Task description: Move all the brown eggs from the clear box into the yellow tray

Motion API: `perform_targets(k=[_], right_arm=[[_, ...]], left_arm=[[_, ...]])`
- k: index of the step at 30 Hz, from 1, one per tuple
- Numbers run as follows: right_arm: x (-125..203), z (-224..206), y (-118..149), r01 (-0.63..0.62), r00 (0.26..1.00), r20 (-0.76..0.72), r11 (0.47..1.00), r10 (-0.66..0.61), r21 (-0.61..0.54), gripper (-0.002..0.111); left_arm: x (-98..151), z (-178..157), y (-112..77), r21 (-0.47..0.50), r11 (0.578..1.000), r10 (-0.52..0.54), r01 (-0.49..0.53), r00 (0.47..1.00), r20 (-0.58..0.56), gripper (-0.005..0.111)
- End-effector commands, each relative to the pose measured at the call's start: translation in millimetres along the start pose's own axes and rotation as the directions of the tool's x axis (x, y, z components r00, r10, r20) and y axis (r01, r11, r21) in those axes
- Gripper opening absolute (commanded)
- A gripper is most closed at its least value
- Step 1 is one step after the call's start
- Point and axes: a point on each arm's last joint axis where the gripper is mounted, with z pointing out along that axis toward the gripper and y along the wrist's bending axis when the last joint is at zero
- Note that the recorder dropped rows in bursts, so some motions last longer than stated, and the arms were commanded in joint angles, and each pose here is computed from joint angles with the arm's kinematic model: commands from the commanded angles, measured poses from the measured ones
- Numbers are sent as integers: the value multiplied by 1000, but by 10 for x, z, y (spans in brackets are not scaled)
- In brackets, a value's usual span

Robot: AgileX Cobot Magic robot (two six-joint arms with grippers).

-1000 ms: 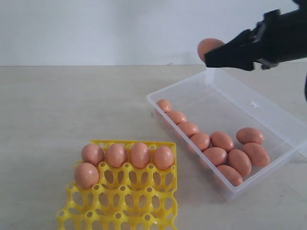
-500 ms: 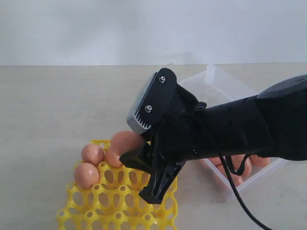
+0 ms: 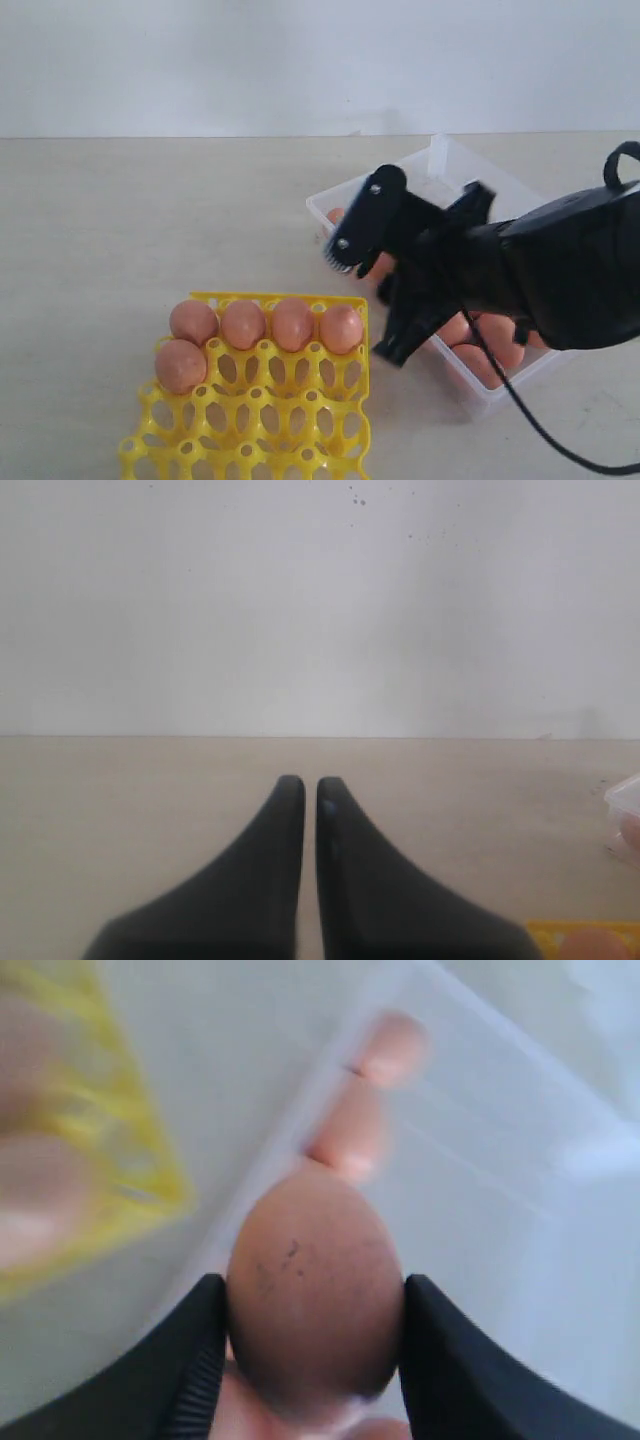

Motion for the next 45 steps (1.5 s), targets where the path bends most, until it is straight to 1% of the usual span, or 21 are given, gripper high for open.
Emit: perform_targets(k=[1, 3, 4, 8, 10, 11, 13, 14, 15, 17, 18, 21, 24, 26, 27, 29, 33, 37, 39, 41, 45], right_arm=[[127, -211, -611, 279, 954, -259, 761, -151, 586, 0], [88, -355, -843, 371, 928, -316, 550, -197, 748, 0], [38, -384, -919, 401, 914, -309, 479, -262, 781, 0], [-220, -575, -1093, 405, 815, -230, 239, -532, 882, 0], [-387, -729, -1130, 281, 780, -103, 199, -617, 939, 0], [-460, -815, -1157, 204, 777, -29, 207, -629, 957, 0], [-602, -992, -1212, -18, 755, 227, 327, -615, 945, 0], [-648, -1039, -1237, -111, 737, 363, 428, -570, 897, 0], [-712, -1109, -1280, -256, 693, 567, 583, -446, 771, 0], [-785, -1172, -1326, -422, 602, 777, 752, -185, 506, 0], [-828, -1233, -1355, -503, 530, 847, 794, -29, 342, 0], [-894, -1239, -1269, -534, 460, 842, 845, 284, 7, 0], [-893, -1130, -1041, -436, 533, 735, 881, 419, -185, 0], [-912, -1022, -846, -317, 551, 734, 913, 398, -257, 0], [-941, -982, -761, -260, 515, 752, 911, 411, -320, 0], [-988, -864, -593, -180, 456, 725, 851, 517, -493, 0], [-934, -443, -238, -79, 521, 572, 704, 633, -706, 0], [-838, -178, 91, 0, 543, 485, 578, 685, -816, 0], [-779, -111, 261, -1, 575, 440, 538, 690, -843, 0], [-695, -53, 427, -12, 630, 416, 543, 656, -839, 0], [-543, 36, 669, -54, 762, 370, 622, 531, -781, 0]], left_arm=[[-20, -5, 1, -2, 1000, -10, 10, 1000, 14, 4], [-20, -5, 1, -2, 1000, -10, 10, 1000, 14, 4], [-20, -5, 1, -2, 1000, -10, 10, 1000, 14, 4], [-20, -5, 1, -2, 1000, -10, 10, 1000, 14, 4], [-20, -5, 1, -2, 1000, -10, 10, 1000, 14, 4], [-20, -5, 1, -2, 1000, -10, 10, 1000, 14, 4], [-20, -5, 1, -2, 1000, -10, 10, 1000, 14, 4], [-20, -5, 1, -2, 1000, -10, 10, 1000, 14, 4], [-20, -5, 1, -2, 1000, -10, 10, 1000, 14, 4], [-20, -5, 1, -2, 1000, -10, 10, 1000, 14, 4], [-20, -5, 1, -2, 1000, -10, 10, 1000, 14, 4], [-20, -5, 1, -2, 1000, -10, 10, 1000, 14, 4], [-20, -5, 1, -2, 1000, -10, 10, 1000, 14, 4], [-20, -5, 1, -2, 1000, -10, 10, 1000, 14, 4], [-20, -5, 1, -2, 1000, -10, 10, 1000, 14, 4], [-20, -5, 1, -2, 1000, -10, 10, 1000, 14, 4], [-17, -5, 1, -1, 1000, -10, 10, 1000, 12, 4], [-20, -5, 1, -2, 1000, -10, 10, 1000, 14, 4], [-20, -5, 1, -2, 1000, -10, 10, 1000, 14, 4], [-20, -5, 1, -2, 1000, -10, 10, 1000, 14, 4], [-20, -5, 1, -2, 1000, -10, 10, 1000, 14, 4]])
